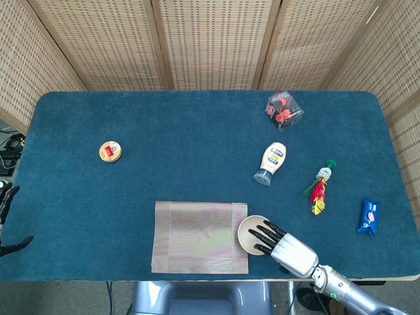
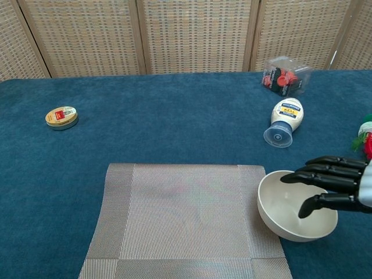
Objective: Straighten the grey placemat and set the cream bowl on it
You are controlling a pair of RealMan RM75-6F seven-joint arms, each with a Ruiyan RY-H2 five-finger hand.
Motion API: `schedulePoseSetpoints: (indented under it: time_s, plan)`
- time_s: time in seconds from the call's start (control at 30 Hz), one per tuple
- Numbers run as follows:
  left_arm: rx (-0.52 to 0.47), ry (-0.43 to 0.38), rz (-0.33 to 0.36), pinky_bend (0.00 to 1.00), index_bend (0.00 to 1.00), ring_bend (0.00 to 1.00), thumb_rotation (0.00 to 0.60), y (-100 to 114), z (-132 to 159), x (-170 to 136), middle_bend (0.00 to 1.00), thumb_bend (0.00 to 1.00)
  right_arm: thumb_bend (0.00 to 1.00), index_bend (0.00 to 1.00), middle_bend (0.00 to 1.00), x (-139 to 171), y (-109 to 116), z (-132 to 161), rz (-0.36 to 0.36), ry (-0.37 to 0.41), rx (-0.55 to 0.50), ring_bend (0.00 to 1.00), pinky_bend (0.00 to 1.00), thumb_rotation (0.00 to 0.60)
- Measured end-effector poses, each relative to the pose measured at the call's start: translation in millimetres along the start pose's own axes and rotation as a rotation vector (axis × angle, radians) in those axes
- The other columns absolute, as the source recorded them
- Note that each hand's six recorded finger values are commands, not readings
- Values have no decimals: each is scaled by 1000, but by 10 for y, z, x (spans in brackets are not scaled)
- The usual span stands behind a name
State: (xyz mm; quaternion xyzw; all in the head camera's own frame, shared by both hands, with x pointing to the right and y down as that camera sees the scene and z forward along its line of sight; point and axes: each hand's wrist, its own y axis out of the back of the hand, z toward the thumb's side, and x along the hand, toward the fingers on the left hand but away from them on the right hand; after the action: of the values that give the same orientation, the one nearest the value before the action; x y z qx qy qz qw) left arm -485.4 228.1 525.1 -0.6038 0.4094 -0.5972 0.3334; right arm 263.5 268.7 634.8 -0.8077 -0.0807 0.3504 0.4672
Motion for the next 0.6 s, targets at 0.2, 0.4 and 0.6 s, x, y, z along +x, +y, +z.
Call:
schedulePoseSetpoints:
  time_s: [0.2, 0.4, 0.6]
  plan:
    - [-7, 4, 0, 0, 0, 0, 600, 15, -16, 3, 0, 0, 211, 374, 0, -190, -81, -42, 27, -11, -8, 0, 0, 600]
    - [-13, 5, 0, 0, 0, 0, 600, 30, -32, 9, 0, 0, 419, 479, 0, -285, -131, -88, 33, -25, -15, 0, 0, 600]
    - [-12, 3, 5, 0, 0, 0, 600, 46, -37, 10, 0, 0, 539, 655, 0, -351, -157, -116, 23, -32, -60, 0, 0, 600]
